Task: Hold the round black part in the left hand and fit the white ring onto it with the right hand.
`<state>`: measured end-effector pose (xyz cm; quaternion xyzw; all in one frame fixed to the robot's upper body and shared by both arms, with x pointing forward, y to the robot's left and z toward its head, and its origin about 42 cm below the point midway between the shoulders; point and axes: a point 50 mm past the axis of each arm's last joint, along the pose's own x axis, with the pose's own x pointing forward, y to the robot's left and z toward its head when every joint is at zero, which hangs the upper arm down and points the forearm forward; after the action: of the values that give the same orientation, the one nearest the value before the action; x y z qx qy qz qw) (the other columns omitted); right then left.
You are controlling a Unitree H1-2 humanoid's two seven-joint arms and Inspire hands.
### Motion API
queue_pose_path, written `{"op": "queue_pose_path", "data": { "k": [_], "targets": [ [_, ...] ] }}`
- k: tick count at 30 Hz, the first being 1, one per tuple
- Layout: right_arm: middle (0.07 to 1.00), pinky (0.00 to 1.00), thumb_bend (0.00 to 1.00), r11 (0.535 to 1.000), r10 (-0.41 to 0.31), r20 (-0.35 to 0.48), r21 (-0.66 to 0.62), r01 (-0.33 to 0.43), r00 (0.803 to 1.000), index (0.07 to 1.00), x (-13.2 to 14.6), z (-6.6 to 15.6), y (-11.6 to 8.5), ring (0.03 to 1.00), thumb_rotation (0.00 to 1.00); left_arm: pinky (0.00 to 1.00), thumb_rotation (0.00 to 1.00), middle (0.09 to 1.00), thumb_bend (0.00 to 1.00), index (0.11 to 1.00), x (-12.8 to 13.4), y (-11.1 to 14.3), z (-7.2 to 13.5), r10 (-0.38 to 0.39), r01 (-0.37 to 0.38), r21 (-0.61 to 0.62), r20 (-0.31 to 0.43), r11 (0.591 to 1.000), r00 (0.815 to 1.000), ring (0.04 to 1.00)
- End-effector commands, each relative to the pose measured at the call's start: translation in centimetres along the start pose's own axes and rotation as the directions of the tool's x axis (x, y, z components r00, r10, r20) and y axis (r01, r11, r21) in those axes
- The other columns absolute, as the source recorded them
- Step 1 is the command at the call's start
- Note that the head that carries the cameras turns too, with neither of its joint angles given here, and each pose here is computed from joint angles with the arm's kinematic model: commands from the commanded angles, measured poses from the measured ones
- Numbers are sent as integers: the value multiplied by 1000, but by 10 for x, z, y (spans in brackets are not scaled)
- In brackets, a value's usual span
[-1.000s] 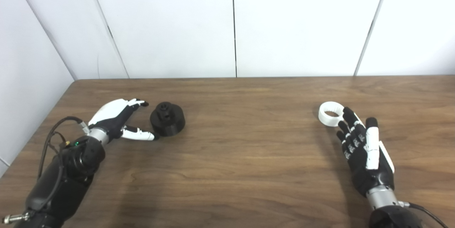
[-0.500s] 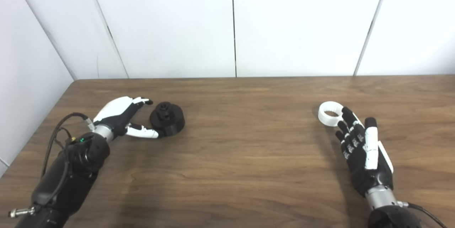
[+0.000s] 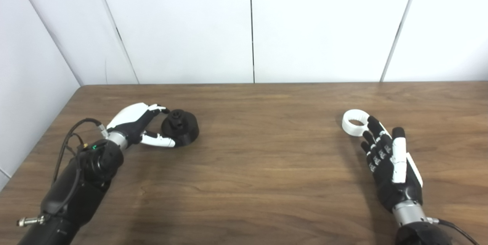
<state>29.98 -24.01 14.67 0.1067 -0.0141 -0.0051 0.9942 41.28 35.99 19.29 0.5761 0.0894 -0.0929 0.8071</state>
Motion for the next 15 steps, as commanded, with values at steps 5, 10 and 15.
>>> {"op": "queue_pose_path", "data": {
  "k": [5, 10, 15],
  "targets": [
    [991, 1000, 638, 1000, 10, 92, 5, -11, 996, 929, 2, 18, 6, 996, 1000, 959, 486, 987, 1000, 867, 7, 32, 12, 68, -70, 40, 49, 997, 996, 1000],
    [987, 1000, 632, 1000, 9, 97, 1, -9, 995, 927, 1, 18, 6, 993, 1000, 962, 490, 993, 1000, 877, 9, 30, 13, 65, -66, 36, 48, 997, 997, 1000],
    [991, 1000, 632, 1000, 0, 95, 8, -1, 995, 932, 0, 18, 6, 993, 1000, 962, 478, 990, 1000, 875, 11, 28, 14, 62, -64, 35, 50, 997, 997, 1000]
  ]
}}
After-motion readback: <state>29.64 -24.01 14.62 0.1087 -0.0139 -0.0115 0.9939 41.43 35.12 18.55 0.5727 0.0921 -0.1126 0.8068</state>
